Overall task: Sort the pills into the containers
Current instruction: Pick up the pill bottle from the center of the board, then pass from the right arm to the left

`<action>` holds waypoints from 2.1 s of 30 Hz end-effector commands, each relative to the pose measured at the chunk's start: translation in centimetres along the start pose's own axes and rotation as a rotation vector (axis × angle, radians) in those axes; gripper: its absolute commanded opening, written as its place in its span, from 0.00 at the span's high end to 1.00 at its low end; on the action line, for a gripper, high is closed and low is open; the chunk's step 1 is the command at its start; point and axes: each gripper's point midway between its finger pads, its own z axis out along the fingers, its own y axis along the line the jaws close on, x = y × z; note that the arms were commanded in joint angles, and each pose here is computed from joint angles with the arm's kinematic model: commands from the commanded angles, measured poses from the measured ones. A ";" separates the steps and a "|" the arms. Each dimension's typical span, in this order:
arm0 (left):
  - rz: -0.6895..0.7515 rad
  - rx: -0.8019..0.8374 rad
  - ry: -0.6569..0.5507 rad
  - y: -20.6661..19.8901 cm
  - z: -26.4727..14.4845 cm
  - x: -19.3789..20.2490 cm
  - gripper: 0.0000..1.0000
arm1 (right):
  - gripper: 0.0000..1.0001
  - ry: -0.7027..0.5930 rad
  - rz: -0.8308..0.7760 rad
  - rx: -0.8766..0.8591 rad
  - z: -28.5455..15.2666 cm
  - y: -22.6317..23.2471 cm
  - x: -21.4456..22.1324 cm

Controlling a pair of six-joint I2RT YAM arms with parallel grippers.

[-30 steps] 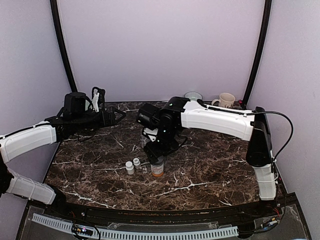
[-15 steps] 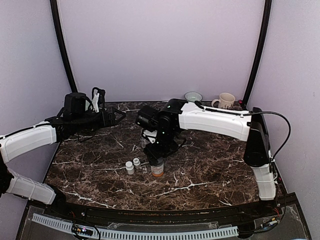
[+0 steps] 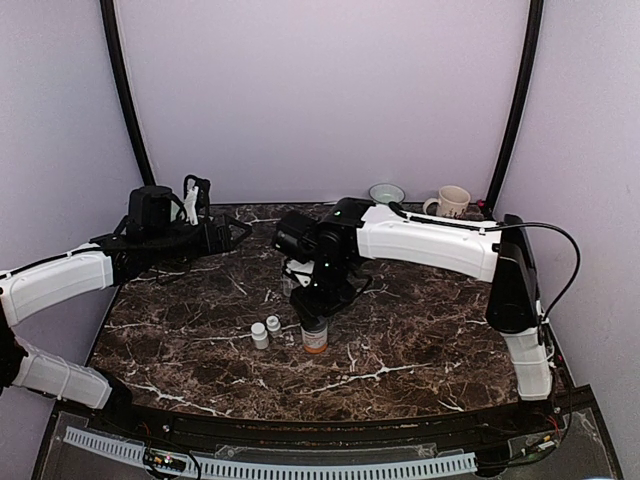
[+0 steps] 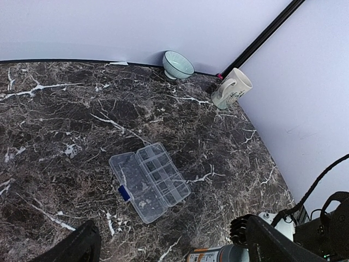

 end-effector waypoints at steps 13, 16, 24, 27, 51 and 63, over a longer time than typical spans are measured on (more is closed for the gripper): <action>0.000 0.019 0.007 -0.2 0.2 0.2 0.03 | 0.60 -0.068 0.015 -0.017 -1.1 -0.6 -1.1; 0.000 0.035 0.014 -0.6 0.3 0.1 0.02 | 0.61 -0.094 0.030 -0.037 -1.7 -0.7 -1.2; 0.000 0.127 0.043 -2.3 0.7 -0.1 0.01 | 0.62 -0.204 0.095 -0.123 -4.9 -1.3 -2.1; 0.011 0.217 0.043 -4.1 0.5 -0.7 0.01 | 0.62 -0.256 0.114 -0.159 -6.7 -1.6 -2.5; 0.021 0.746 0.176 -12.3 -1.1 -1.4 0.01 | 0.62 -0.613 0.207 -0.618 -21.0 -2.4 -3.6; 0.034 0.865 0.262 -13.4 -1.2 -0.6 0.01 | 0.61 -0.641 0.182 -0.810 -23.5 -0.7 -4.1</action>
